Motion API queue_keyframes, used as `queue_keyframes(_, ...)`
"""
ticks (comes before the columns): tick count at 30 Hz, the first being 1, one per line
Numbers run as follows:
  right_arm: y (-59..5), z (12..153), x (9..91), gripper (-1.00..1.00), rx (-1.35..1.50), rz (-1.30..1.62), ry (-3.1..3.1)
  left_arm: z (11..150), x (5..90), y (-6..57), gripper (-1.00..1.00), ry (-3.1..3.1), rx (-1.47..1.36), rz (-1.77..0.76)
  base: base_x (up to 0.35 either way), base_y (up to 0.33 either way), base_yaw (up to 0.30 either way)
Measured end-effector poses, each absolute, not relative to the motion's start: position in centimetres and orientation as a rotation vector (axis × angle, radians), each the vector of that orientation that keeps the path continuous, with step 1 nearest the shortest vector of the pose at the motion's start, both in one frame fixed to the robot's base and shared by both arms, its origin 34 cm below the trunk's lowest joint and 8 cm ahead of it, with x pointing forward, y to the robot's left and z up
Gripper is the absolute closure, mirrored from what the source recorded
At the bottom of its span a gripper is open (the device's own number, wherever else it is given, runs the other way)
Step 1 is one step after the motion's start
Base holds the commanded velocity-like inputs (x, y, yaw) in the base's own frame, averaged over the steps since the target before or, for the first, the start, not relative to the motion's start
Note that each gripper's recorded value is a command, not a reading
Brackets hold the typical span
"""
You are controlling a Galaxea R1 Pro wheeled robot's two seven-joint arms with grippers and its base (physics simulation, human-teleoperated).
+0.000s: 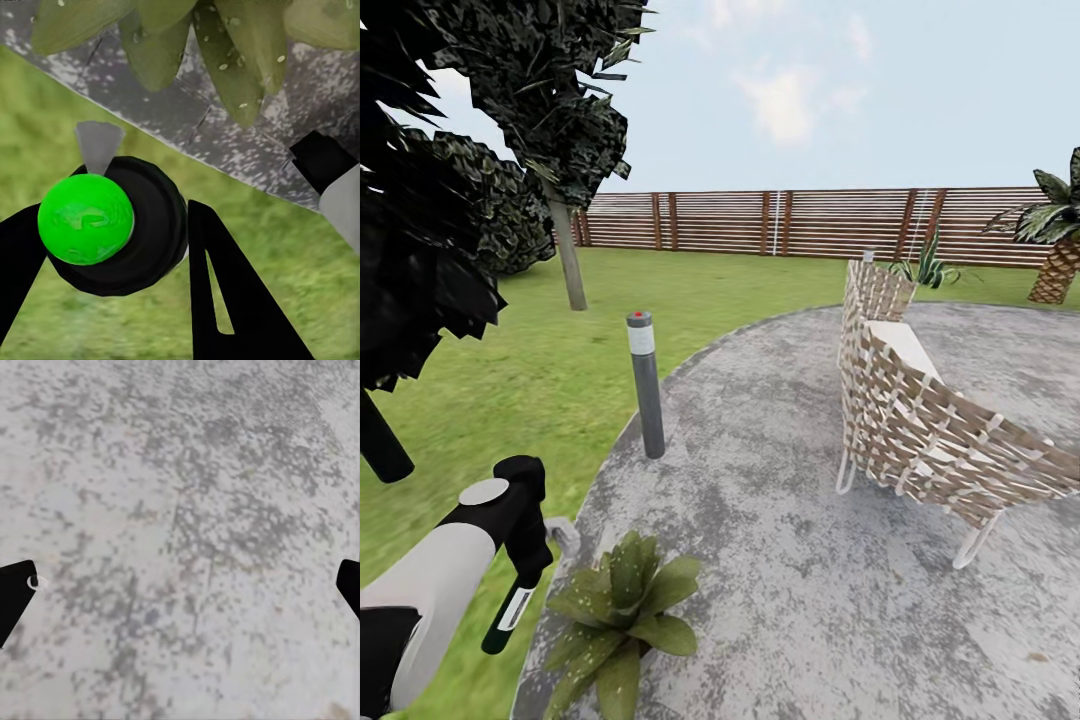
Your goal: Pick up the pesticide atomizer in the garden and spray insectifuge to fully cover both potted plants in the garden.
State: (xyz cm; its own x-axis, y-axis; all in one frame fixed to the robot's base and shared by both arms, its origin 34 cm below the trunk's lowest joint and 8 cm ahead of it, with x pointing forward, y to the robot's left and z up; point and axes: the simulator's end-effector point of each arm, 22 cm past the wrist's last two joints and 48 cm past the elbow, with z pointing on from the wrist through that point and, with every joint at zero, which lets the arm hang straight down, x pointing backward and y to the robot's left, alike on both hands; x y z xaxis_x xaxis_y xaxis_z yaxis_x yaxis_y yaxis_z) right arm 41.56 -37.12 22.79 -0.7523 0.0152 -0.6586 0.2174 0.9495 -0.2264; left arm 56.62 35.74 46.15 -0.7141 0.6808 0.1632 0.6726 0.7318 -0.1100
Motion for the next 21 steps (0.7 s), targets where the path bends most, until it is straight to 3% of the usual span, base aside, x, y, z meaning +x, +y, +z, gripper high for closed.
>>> queue_keyframes(14,-37.05,22.82,41.63,-1.00,0.161,-0.376,2.398,46.10,56.56,35.83,1.00,-2.742,-1.079,0.062,0.000,-0.250,0.002)
queue_keyframes(21,-36.95,22.80,41.64,-1.00,0.161,-0.376,2.398,46.05,56.51,35.85,1.00,-2.741,-1.078,0.062,-0.074,-0.262,0.215)
